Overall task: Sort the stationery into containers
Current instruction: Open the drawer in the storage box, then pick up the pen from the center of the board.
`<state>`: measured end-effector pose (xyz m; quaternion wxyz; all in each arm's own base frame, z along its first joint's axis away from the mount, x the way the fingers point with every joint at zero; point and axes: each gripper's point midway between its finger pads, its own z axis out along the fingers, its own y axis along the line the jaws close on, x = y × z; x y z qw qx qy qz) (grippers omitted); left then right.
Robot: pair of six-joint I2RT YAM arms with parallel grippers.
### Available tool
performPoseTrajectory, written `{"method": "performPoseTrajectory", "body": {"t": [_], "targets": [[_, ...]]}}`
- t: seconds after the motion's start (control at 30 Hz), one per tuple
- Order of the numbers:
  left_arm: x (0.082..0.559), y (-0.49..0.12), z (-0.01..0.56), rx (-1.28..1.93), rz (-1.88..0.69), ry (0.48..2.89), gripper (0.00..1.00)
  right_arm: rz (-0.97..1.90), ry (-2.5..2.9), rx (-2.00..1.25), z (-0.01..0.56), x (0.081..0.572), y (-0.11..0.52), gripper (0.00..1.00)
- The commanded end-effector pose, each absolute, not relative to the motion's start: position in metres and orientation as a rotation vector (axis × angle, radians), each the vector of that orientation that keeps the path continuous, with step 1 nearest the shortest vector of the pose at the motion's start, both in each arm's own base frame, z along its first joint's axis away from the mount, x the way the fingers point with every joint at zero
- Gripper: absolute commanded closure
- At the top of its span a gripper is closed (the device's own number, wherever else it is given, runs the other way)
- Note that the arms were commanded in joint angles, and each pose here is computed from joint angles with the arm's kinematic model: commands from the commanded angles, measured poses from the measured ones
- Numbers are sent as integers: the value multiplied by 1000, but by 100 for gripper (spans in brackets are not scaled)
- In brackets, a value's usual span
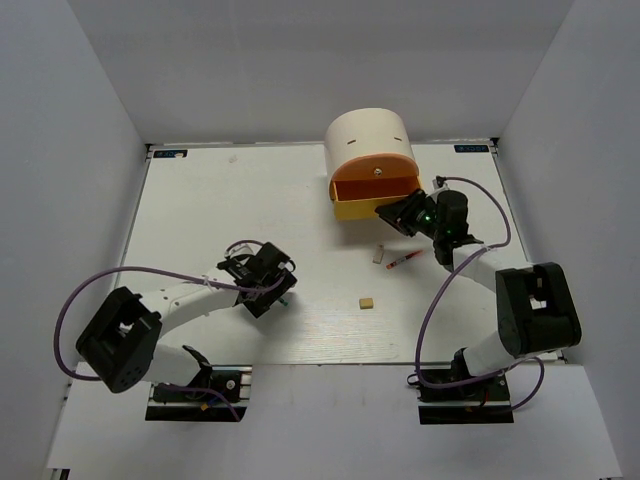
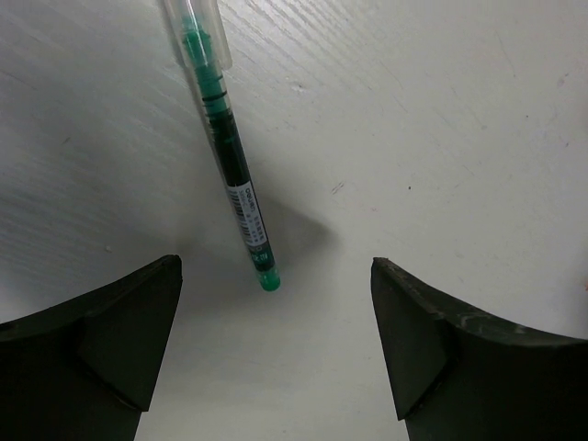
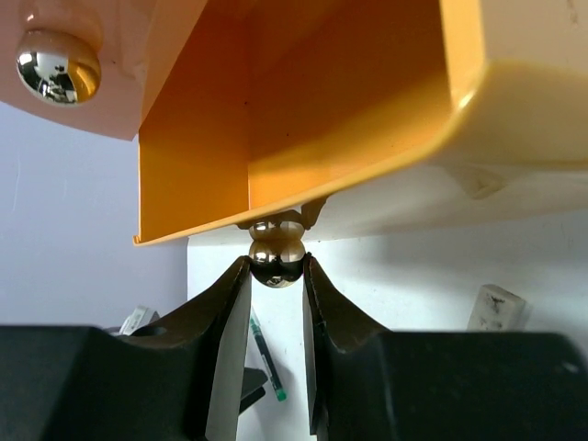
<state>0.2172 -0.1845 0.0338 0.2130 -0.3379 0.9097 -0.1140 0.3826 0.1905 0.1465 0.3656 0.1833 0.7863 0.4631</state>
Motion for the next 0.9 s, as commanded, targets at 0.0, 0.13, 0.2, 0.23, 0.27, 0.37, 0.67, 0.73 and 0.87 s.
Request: {"method": "performPoseTrajectory", "body": {"t": [0.0,0.13,0.2,0.23,0.27,0.37,0.67,0.73,0.87], "targets": [[232,-187,44,-953,-316,2467,7,1210,2081,495,136,366,192,80],[237,-185,40,-953,-259,2468,14,1222,2086,493,138,359,193,74],[241,-186,42,-952,-243,2461,21,1216,2094,502,135,356,191,69],[243,-185,44,-952,-216,2463,23,1221,2093,502,136,354,191,62],[242,-184,41,-951,-190,2476,26,1223,2099,500,134,353,192,58],[239,-181,41,-948,-122,2510,35,1231,2091,501,137,349,190,45],[227,-181,25,-950,-56,2592,39,1250,2106,513,134,326,188,30],[225,-181,22,-925,-44,2615,39,1260,2106,506,135,322,188,29],[224,-182,14,-913,-11,2644,44,1262,2065,436,149,320,187,29]]}}
